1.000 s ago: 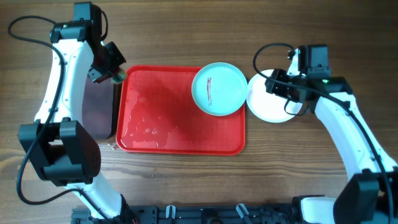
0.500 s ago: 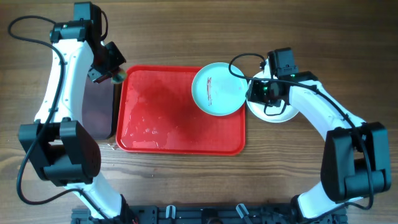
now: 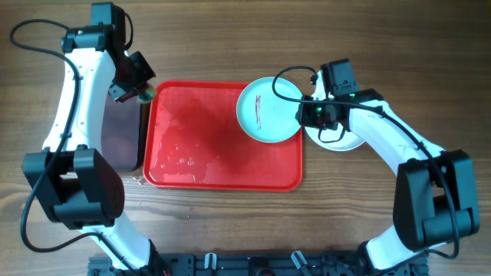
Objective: Clean dirty plates on tray and stack at the side
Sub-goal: 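Move the right gripper to the red-streaked teal plate and pinch its rim, then drag the teal plate with the right gripper toward the tray center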
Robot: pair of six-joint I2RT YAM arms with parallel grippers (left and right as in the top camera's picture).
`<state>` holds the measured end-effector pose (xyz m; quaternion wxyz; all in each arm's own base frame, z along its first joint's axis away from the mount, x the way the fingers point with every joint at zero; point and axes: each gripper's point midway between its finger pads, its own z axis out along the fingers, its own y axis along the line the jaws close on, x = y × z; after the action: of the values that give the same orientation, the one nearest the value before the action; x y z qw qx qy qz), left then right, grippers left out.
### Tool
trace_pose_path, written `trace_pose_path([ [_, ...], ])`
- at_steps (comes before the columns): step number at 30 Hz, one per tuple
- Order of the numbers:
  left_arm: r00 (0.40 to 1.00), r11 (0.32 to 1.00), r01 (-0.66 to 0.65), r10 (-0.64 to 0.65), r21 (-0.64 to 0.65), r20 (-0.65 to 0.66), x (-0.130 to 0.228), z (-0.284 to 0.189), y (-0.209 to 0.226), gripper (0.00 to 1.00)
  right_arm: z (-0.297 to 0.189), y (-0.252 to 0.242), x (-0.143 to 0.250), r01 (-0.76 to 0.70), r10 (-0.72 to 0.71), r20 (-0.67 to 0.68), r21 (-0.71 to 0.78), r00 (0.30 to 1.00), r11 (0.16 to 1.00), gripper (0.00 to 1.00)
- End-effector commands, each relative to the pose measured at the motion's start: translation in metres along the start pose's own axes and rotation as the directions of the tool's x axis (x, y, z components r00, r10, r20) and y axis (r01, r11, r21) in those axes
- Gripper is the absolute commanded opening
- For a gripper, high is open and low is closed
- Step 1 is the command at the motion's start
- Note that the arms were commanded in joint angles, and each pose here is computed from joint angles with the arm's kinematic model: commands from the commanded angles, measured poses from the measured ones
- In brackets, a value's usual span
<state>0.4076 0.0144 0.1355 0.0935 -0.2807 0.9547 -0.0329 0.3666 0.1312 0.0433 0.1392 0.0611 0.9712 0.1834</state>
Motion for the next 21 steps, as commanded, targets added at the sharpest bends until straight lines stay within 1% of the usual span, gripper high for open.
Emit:
trace_pose_path([
  [1, 1.0, 1.0, 0.013, -0.013, -0.01, 0.016, -0.001, -0.003, 0.003, 0.04, 0.002, 0.0, -0.008, -0.008, 0.008, 0.03, 0.012, 1.0, 1.0, 0.2],
  [6, 1.0, 1.0, 0.013, -0.013, -0.014, 0.01, 0.0, -0.003, 0.004, 0.04, 0.011, -0.001, -0.006, -0.023, 0.022, 0.025, 0.033, 0.999, 0.999, 0.19],
  [13, 1.0, 1.0, 0.013, -0.013, -0.009, 0.017, -0.002, -0.003, 0.002, 0.04, 0.011, -0.001, -0.006, -0.022, 0.021, 0.027, 0.035, 0.999, 0.999, 0.21],
  [19, 1.0, 1.0, 0.013, -0.013, -0.008, 0.019, -0.002, -0.003, 0.002, 0.04, 0.012, -0.007, 0.015, -0.026, 0.03, -0.056, 0.063, 0.998, 0.998, 0.21],
  [21, 1.0, 1.0, 0.013, -0.013, -0.008, 0.02, -0.002, -0.003, 0.002, 0.04, 0.013, -0.006, 0.02, -0.007, 0.012, -0.075, 0.068, 0.997, 0.998, 0.25],
])
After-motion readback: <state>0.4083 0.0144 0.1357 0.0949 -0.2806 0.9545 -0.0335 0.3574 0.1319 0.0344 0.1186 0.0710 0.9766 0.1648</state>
